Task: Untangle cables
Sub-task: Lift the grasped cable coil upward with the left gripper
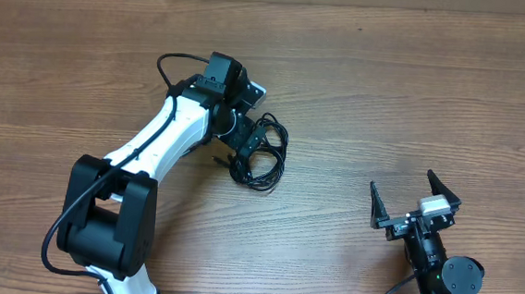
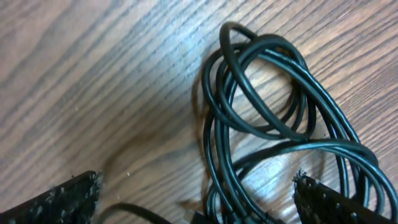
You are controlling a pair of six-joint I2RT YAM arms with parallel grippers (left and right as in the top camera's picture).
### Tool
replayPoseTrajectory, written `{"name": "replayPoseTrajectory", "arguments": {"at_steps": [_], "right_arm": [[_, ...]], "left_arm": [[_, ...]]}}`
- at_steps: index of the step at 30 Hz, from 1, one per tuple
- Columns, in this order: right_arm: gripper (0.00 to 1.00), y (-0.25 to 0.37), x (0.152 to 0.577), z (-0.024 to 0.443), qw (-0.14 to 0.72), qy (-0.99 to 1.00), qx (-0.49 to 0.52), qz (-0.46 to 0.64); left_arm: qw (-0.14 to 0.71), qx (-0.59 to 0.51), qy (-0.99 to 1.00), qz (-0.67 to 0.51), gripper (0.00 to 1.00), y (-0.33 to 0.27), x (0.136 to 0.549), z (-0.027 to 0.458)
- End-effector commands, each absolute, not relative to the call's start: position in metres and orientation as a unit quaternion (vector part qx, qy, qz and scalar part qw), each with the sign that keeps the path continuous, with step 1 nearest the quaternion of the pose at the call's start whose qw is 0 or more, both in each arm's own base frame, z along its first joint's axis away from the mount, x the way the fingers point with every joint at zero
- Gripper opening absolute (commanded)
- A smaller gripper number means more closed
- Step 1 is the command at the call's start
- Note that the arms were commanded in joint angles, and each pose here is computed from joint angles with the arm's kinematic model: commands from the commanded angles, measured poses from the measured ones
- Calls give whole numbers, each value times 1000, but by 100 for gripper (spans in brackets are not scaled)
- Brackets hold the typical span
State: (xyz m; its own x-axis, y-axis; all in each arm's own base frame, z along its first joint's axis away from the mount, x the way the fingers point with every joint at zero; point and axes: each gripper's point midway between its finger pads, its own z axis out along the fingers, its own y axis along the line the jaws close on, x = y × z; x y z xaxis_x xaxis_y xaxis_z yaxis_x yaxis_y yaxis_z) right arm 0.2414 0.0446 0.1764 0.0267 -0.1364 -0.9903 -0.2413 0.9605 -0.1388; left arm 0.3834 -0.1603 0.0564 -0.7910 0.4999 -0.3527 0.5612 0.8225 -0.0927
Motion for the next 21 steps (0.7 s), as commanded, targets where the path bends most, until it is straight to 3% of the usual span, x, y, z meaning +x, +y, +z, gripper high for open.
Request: {"name": "replayPoseTrajectory", "arguments": {"at_steps": [1, 13, 21], "right_arm": [[100, 44, 242, 175, 705, 695, -134, 36], [100, 44, 242, 175, 705, 695, -135, 36], [100, 44, 242, 175, 705, 695, -135, 36]], "left_arm": [[176, 328, 924, -87, 100, -167, 394, 57], [188, 329, 922, -84, 99, -168, 402, 54], [153, 326, 930, -76, 100, -164, 398, 24]]}}
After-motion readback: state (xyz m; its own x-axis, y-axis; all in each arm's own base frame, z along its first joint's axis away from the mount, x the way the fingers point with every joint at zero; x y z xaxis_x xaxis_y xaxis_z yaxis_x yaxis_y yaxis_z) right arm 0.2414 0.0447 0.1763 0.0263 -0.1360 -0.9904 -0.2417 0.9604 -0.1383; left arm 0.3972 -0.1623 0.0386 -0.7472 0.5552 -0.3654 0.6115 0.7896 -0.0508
